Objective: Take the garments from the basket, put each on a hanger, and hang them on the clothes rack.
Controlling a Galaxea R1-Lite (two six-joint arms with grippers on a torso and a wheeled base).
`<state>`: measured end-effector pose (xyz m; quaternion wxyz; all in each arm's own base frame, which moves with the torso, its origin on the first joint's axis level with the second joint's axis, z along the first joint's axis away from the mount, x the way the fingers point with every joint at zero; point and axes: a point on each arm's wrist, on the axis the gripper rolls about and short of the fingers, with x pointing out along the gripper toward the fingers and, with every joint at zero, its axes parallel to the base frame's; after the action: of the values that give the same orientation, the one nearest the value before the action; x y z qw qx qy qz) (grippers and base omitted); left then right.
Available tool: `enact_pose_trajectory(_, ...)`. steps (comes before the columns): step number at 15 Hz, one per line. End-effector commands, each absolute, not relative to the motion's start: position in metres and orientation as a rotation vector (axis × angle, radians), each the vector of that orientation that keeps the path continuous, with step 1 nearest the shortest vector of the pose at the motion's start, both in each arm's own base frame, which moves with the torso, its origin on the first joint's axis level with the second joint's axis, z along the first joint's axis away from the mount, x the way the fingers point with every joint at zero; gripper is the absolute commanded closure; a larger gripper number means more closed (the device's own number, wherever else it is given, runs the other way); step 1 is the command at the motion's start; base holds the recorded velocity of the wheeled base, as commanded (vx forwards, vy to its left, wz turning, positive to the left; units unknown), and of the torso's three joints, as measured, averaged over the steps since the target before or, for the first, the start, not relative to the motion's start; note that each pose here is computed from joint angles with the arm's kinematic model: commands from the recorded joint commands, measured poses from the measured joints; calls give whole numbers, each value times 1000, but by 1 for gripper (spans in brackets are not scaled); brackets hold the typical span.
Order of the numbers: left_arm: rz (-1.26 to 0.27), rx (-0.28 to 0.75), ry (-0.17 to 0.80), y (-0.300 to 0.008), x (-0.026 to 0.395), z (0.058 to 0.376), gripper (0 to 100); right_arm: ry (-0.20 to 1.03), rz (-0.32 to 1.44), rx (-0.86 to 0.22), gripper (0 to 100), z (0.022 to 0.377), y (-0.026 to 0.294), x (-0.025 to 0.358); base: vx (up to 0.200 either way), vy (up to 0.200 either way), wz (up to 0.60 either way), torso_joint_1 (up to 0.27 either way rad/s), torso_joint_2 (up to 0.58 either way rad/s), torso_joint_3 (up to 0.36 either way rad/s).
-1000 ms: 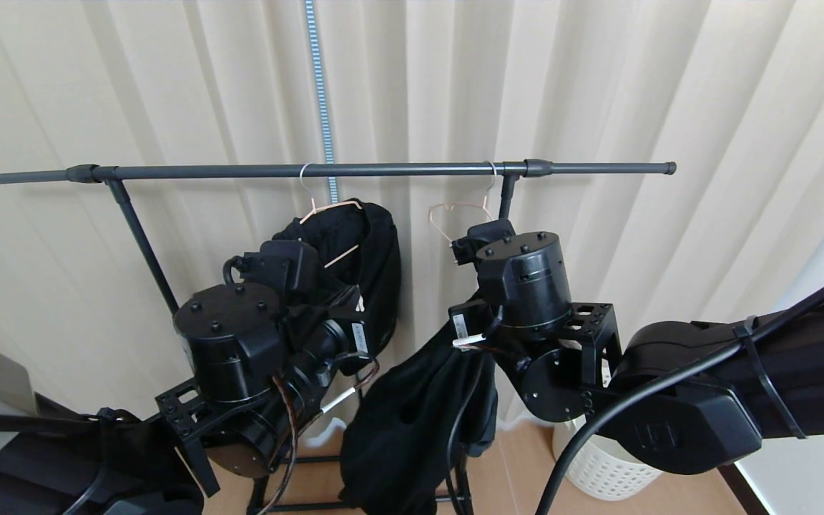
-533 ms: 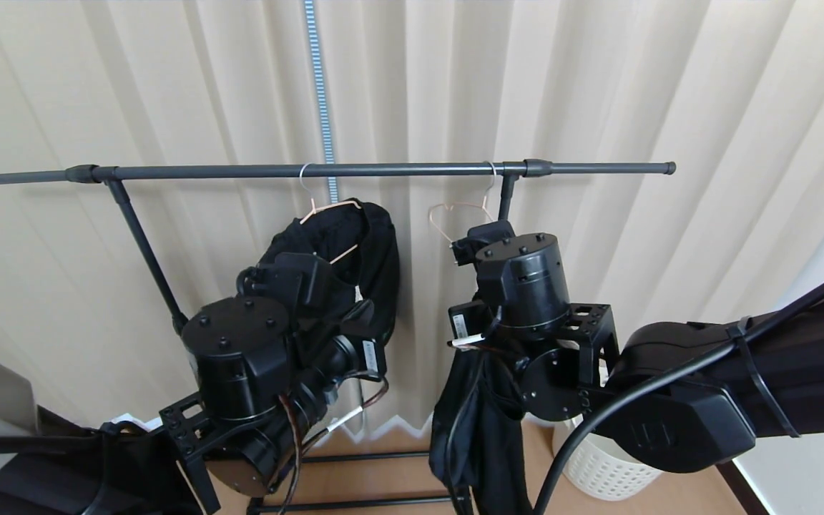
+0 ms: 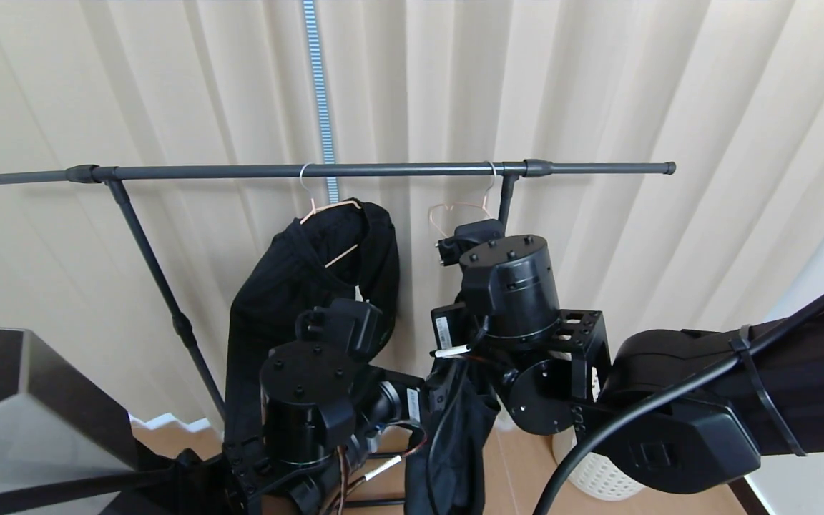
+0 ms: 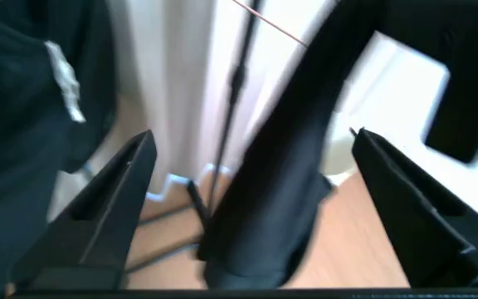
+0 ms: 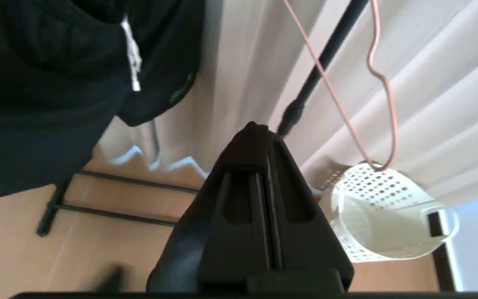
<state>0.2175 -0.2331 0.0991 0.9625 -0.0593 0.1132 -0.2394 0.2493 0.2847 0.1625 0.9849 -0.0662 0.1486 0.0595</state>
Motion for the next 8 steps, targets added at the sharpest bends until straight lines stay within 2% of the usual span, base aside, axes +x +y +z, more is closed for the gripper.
enact_pose_trajectory(1, -524, -127, 266, -237, 214, 91, 0, 298, 138, -133, 100, 161, 291, 245, 0, 0, 0, 0, 0, 0)
enact_pose_trajectory(5, -522, -120, 284, -242, 218, 83, 0, 293, 149, -109, 100, 165, 295, 242, 0, 0, 0, 0, 0, 0)
enact_pose_trajectory(8, -427, -109, 264, -237, 238, 79, 0, 287, 150, -100, 100, 168, 294, 241, 0, 0, 0, 0, 0, 0)
